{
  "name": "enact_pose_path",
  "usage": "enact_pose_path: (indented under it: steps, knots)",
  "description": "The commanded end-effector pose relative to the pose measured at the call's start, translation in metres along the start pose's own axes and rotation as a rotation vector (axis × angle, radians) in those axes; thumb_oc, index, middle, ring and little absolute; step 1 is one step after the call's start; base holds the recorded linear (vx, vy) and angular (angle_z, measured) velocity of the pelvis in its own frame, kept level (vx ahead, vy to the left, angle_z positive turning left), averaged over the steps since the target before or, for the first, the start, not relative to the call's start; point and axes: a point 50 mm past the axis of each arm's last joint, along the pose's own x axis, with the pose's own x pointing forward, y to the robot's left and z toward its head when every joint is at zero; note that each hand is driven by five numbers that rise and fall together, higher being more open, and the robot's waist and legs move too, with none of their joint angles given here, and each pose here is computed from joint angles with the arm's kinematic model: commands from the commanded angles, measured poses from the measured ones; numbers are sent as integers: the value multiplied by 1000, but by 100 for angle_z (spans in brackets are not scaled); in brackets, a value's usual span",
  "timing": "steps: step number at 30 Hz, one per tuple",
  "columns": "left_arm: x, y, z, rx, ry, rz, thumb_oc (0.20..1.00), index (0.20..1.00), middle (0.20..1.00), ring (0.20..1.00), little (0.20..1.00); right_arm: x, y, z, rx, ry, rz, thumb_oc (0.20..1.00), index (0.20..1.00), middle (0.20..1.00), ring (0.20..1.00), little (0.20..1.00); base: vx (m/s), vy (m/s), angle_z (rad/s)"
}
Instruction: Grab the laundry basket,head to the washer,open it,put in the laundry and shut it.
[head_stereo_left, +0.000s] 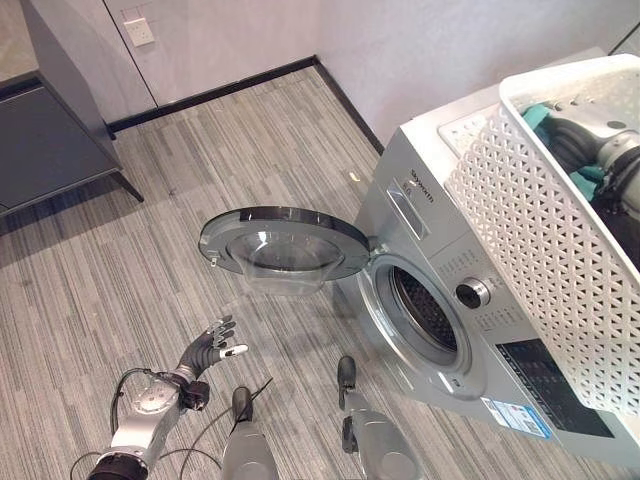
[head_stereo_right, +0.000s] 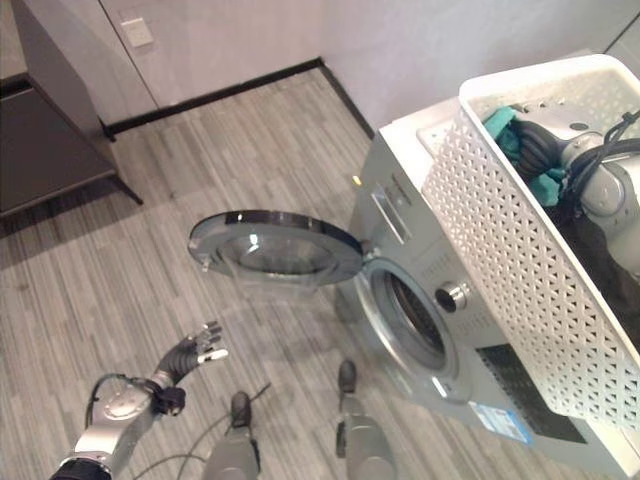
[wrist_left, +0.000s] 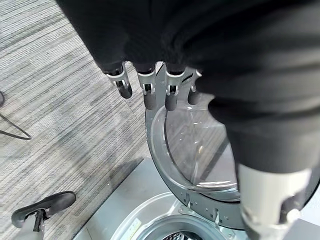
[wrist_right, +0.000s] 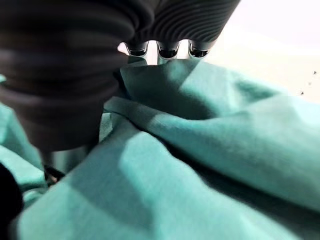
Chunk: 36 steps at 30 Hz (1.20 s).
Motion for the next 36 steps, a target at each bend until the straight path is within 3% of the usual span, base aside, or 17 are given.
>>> enact_pose_path:
  steps: [1, 3, 4, 6, 8, 19, 20, 21, 22, 26, 32, 36]
  knots:
    - [-2, 5, 12, 68, -53, -6, 1000, 1000, 1000, 1000, 1000, 0, 10, -13, 4, 56, 91, 529, 529, 529, 529, 529, 0, 0, 0]
    - [-3, 6, 11, 73, -44, -4, 1000, 1000, 1000, 1000, 1000, 3, -7, -20, 24, 88, 9, 715, 715, 715, 715, 715, 0, 0, 0]
    - [-3, 6, 11, 71, -45, -3, 1000, 1000, 1000, 1000, 1000, 3, -8, -19, 22, 87, 8, 583, 583, 583, 583, 583, 0, 0, 0]
    - [-1, 5, 9, 63, -41, 0, 1000, 1000, 1000, 1000, 1000, 6, -41, -20, 52, 93, -134, 200, 200, 200, 200, 200, 8, 3, -4]
    - [0, 4, 10, 49, -48, -5, 1000, 1000, 1000, 1000, 1000, 3, -69, -20, 120, 77, -268, 200, 200, 200, 200, 200, 16, 1, -1]
    - [2, 1, 10, 32, -49, -18, 1000, 1000, 1000, 1000, 1000, -12, -129, -20, 270, 23, -522, 200, 200, 200, 200, 200, 0, 0, 0]
    - [3, 0, 9, 28, -49, -10, 1000, 1000, 1000, 1000, 1000, -11, -132, -18, 292, 15, -564, 514, 514, 514, 514, 514, 0, 0, 0]
    - [3, 1, 9, 28, -51, -6, 1000, 1000, 1000, 1000, 1000, -10, -131, -16, 296, 8, -570, 580, 580, 580, 580, 580, 10, 8, -4]
    - [4, 1, 10, 27, -53, -1, 1000, 1000, 1000, 1000, 1000, -8, -126, -14, 299, 0, -556, 1000, 1000, 1000, 1000, 1000, 6, -1, -4]
    - [4, 1, 9, 24, -50, 3, 1000, 1000, 1000, 1000, 1000, -4, -111, -12, 310, 1, -503, 1000, 1000, 1000, 1000, 1000, 5, -5, -3]
    - [0, 1, 5, 41, -29, 1, 1000, 1000, 1000, 1000, 1000, 9, -58, -24, 310, 110, -347, 1000, 1000, 1000, 1000, 1000, 0, 0, 0]
    - [-1, 4, 5, 40, -31, 13, 1000, 1000, 1000, 1000, 1000, 12, -47, -24, 332, 125, -333, 1000, 1000, 1000, 1000, 1000, 0, 0, 0]
